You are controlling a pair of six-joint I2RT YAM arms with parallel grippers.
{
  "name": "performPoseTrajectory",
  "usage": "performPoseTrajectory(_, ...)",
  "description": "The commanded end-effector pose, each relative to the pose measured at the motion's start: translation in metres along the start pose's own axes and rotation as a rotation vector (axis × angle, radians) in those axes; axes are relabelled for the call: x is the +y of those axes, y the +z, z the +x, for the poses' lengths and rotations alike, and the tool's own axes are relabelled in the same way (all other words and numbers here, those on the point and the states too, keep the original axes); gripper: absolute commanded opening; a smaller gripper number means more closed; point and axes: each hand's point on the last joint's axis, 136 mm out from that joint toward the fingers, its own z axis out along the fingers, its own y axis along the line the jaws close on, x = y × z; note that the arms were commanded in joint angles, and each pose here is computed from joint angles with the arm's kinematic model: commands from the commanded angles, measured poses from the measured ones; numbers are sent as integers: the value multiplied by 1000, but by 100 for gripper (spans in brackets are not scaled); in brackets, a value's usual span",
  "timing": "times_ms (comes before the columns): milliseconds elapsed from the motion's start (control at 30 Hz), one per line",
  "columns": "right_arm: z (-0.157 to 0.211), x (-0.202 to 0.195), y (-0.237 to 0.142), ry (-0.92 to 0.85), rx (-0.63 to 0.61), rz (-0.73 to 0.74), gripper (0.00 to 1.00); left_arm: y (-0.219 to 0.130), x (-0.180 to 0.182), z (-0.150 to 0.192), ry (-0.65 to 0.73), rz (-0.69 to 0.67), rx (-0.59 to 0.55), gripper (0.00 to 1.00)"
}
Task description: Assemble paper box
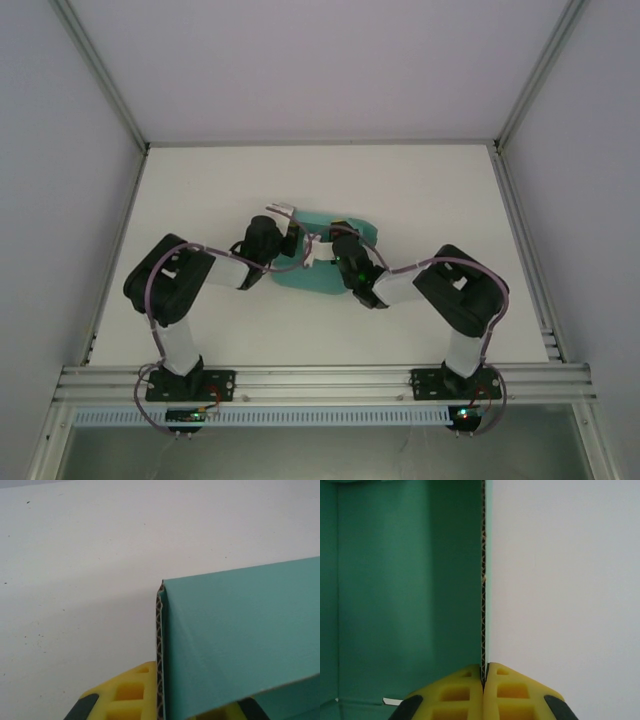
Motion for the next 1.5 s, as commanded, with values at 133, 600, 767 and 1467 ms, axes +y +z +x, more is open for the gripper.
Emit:
performPoseTrajectory(133,8,0,-31,359,-17,-245,63,1,3,-13,8,-22,-70,0)
performPoseTrajectory(600,20,-87,-47,1401,-183,-670,99,-1,-26,-5,84,118,-82,0)
performPoseTrajectory(767,1,-77,-3,1359,-50,-807,94,-1,-33,3,87,145,-68,0)
performPoseTrajectory(1467,6,64,30,1058,236,-990,90,3,-27,19,44,115,-23,14)
